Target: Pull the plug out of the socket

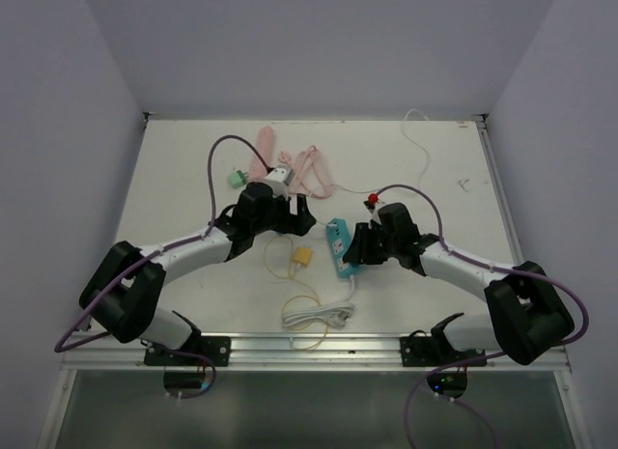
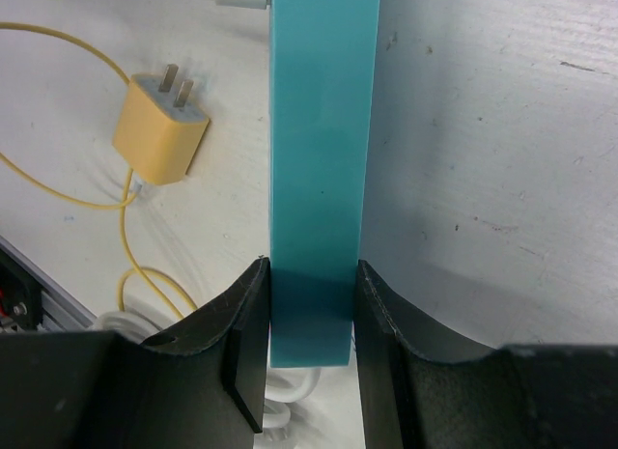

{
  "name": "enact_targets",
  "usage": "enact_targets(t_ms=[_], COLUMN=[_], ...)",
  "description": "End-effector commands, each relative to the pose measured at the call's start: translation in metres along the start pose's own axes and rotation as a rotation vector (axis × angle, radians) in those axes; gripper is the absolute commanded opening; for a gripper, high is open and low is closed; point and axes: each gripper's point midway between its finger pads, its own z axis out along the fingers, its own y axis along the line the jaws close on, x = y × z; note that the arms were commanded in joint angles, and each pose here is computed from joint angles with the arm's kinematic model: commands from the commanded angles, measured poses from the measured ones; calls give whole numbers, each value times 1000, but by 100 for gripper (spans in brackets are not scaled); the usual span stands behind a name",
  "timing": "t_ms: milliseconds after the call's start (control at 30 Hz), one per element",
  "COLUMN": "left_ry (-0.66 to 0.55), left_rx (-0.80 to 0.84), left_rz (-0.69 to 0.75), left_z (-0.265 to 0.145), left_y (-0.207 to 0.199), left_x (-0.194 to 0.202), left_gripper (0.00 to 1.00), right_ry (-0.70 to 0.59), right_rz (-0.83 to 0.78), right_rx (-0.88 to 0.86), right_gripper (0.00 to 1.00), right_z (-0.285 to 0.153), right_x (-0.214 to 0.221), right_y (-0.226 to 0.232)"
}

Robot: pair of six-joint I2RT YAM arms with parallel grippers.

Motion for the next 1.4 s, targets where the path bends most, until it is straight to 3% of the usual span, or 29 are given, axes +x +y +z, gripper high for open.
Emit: enact_targets(t_ms=[0, 167, 333, 767, 1033, 1133, 1367], left_ry=[-64, -14, 62, 233, 240, 261, 298], left_rx=[22, 52, 163, 239, 268, 273, 299], left_rz=[335, 609, 747, 799, 806, 802, 788], left_z=[-4, 4, 17, 47, 59, 66, 74], left_y=[-18, -44, -67, -65, -71, -69, -69], left_x=[-27, -27, -17, 23, 29, 35, 47], left_gripper=[88, 89, 83, 58, 53, 42, 34], right_ry=[129, 142, 153, 167, 172, 170, 173], right_rz=[-30, -48, -48, -47, -42, -42, -44], right_rx=[32, 28, 27, 28, 29, 29, 32], right_gripper=[0, 0, 0, 0, 0, 0, 0], right_z=[-4, -8, -10, -10, -8, -8, -7], right_x=[28, 28, 29, 31, 31, 30, 30], right_y=[-11, -9, -8, -8, -9, -8, -9])
